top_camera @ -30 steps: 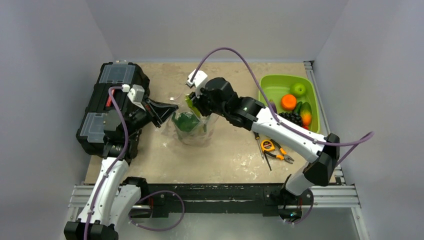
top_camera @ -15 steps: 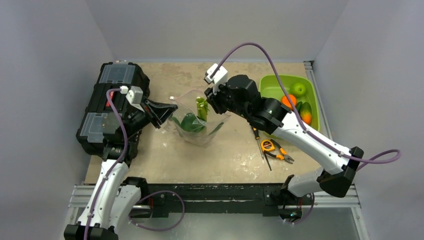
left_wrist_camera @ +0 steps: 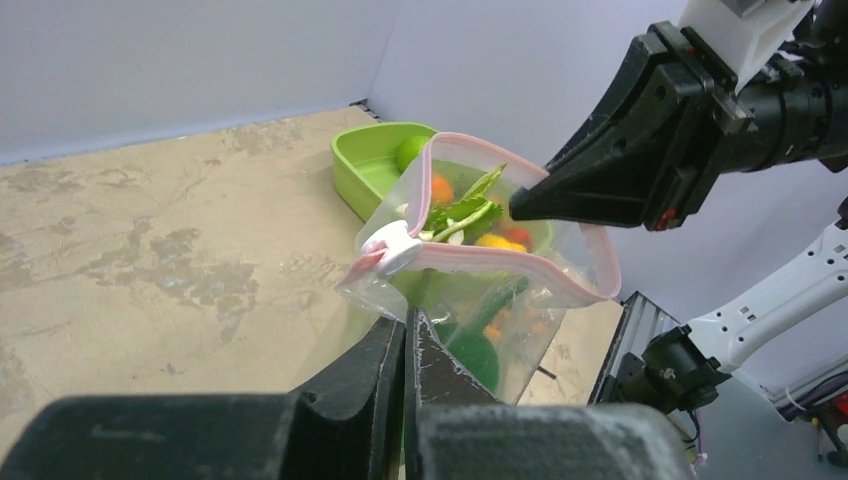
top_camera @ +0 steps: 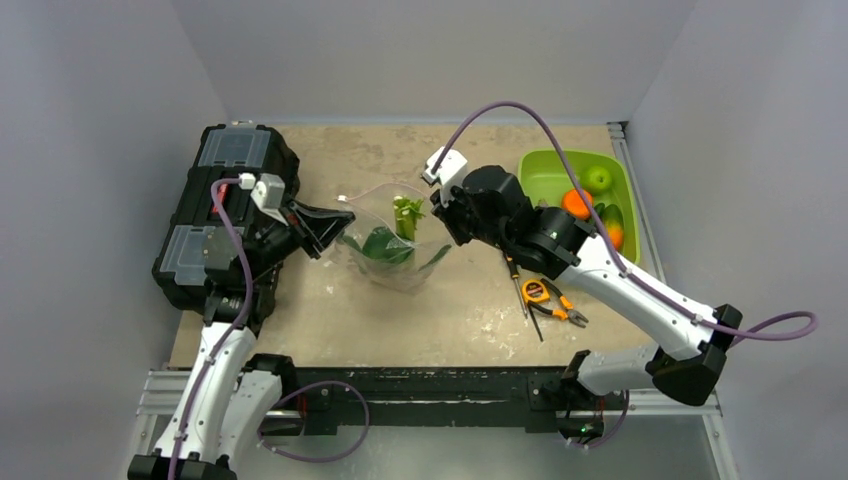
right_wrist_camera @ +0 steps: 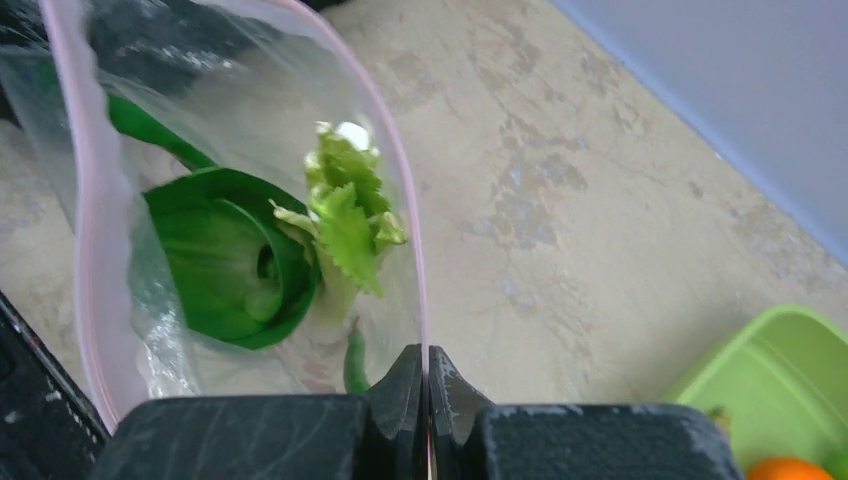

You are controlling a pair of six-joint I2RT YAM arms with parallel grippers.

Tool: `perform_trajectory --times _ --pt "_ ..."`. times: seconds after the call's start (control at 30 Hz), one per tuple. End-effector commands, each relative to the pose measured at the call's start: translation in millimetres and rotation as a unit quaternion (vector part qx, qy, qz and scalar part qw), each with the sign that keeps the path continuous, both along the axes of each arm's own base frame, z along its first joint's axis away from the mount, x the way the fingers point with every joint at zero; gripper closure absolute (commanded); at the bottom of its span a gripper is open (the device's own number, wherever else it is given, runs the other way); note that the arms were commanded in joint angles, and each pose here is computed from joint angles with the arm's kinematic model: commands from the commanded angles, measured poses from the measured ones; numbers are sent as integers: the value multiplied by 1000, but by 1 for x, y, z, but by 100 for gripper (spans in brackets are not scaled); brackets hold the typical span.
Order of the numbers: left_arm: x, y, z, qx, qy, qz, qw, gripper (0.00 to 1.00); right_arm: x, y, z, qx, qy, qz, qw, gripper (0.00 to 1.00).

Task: Place the food in the zip-top bag and seal the zipper
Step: Adjust the zipper food storage bag at the center of the board, then adjust the fake vegetable in the zipper food storage bag.

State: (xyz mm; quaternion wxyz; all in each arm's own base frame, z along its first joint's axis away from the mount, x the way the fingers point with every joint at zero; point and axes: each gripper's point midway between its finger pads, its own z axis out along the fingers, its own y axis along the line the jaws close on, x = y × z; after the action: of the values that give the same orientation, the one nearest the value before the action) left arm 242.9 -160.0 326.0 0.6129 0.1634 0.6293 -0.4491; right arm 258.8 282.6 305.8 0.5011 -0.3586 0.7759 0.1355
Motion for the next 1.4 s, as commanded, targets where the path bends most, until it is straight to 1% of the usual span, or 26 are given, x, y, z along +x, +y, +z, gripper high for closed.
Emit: perform_trajectory --times 0.0,0.07,0.1,0.17,0.23,0.27,0.37,0.43,0.53,0.57,0.6,0.67,0.73,0.77,0.8,0.83,0.93,1.0,1.1,1.17,1.3,1.37 --pt "-21 6 34 -8 -23 19 1000 100 4 -33 76 25 -61 -57 996 100" --pt "-29 11 39 -4 -27 38 999 100 6 -51 92 26 -75 -80 994 100" --pt "-31 13 38 1 -28 45 999 100 8 -55 92 30 -68 -78 994 100" --pt "-29 13 30 7 -16 46 999 100 10 -47 69 29 -38 -49 998 100" --pt "-24 11 16 8 10 36 999 100 9 -33 39 16 -12 -18 1000 100" --pt "-22 9 10 4 19 31 999 100 11 -29 29 13 -9 -16 1000 100" --pt "-24 6 5 -9 15 20 1000 100 15 -32 9 -15 -1 -21 1000 100" --pt "-27 7 6 -4 8 20 1000 100 13 -36 13 -21 -8 -20 1000 100" --pt "-28 6 6 -1 10 17 1000 100 5 -34 31 -1 -19 3 1000 100" --pt "-27 6 6 -2 12 16 1000 100 4 -33 36 6 -20 6 1000 97" --pt "-27 5 5 -6 14 14 1000 100 3 -32 40 10 -20 9 1000 91" --pt "-26 5 5 -14 17 13 1000 100 4 -30 37 3 -12 11 1000 89" --pt "-26 4 6 -22 15 10 1000 100 3 -25 32 0 2 15 1000 82" --pt "-26 4 7 -24 16 10 1000 100 7 -27 31 1 4 1 1000 76" --pt "-26 4 8 -26 18 9 999 100 10 -30 34 8 4 -20 1000 65" --pt "-27 3 9 -26 18 8 999 100 11 -33 41 20 3 -39 999 60" --pt "-28 3 10 -29 18 8 999 100 7 -37 71 98 19 -87 991 58" --pt "-29 4 8 -26 17 8 999 100 -4 -30 80 144 43 -76 986 55" --pt "-27 4 6 -21 19 9 1000 100 -19 -15 74 167 72 -53 982 52" --pt "-27 3 6 -20 19 6 1000 100 -25 -5 64 175 93 -55 979 52" --pt "-27 2 9 -19 17 4 1000 100 -26 7 51 196 125 -104 967 52" --pt "-26 2 9 -20 18 4 1000 100 -26 7 48 209 125 -135 960 53"
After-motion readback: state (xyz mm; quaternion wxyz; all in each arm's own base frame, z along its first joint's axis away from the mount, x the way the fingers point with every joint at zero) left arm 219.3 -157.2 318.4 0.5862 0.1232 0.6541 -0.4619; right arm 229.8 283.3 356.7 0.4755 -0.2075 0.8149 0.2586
